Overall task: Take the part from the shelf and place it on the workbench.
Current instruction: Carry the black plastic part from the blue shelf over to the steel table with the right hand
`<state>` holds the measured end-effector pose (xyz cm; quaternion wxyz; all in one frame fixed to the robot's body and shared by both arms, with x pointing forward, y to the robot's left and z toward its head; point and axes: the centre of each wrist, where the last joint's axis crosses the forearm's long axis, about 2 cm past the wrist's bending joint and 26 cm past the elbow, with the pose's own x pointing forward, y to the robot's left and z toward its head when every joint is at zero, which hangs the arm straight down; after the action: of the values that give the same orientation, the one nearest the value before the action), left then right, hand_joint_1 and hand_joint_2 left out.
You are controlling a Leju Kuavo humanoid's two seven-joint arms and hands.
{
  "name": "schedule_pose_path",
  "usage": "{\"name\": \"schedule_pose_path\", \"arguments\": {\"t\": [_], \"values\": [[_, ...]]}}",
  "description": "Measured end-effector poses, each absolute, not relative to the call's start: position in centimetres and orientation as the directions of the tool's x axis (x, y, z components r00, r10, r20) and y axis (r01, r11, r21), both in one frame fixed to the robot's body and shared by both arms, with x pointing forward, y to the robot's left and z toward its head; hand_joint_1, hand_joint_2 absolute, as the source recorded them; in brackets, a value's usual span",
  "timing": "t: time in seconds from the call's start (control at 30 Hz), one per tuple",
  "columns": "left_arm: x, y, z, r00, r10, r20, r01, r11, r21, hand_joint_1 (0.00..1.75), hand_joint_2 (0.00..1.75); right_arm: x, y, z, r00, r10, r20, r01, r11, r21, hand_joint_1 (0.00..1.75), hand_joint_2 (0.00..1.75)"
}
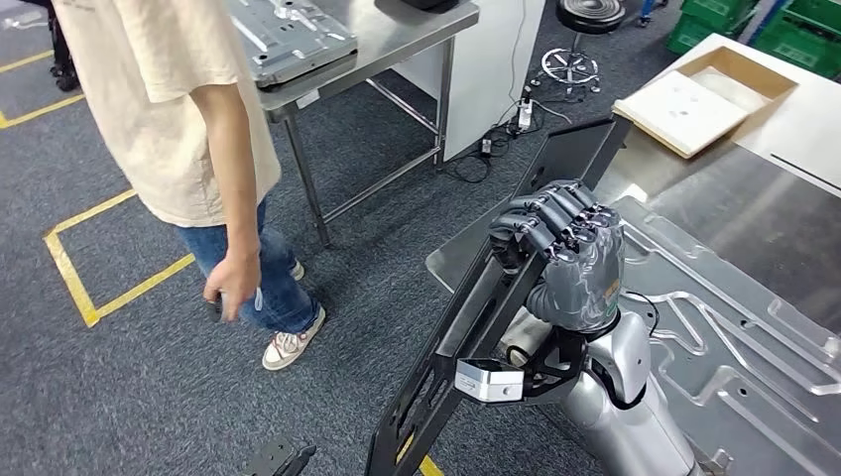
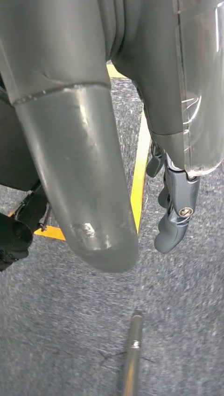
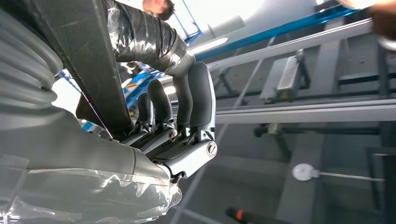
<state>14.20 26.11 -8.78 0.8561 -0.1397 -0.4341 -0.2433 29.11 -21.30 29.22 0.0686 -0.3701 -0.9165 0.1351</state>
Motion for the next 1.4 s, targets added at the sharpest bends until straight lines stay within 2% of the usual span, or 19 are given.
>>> {"name": "schedule_pose_path", "arguments": {"t": [1.4], "values": [[13.31, 26.86, -9.1, 0.508, -0.302, 0.807, 0.53, 0.848, -0.017, 0.0, 0.0, 29.37, -22.22, 28.43, -0.69, 0.719, 0.083, 0.669, 0.677, -0.307, 1.75, 1.75]]}}
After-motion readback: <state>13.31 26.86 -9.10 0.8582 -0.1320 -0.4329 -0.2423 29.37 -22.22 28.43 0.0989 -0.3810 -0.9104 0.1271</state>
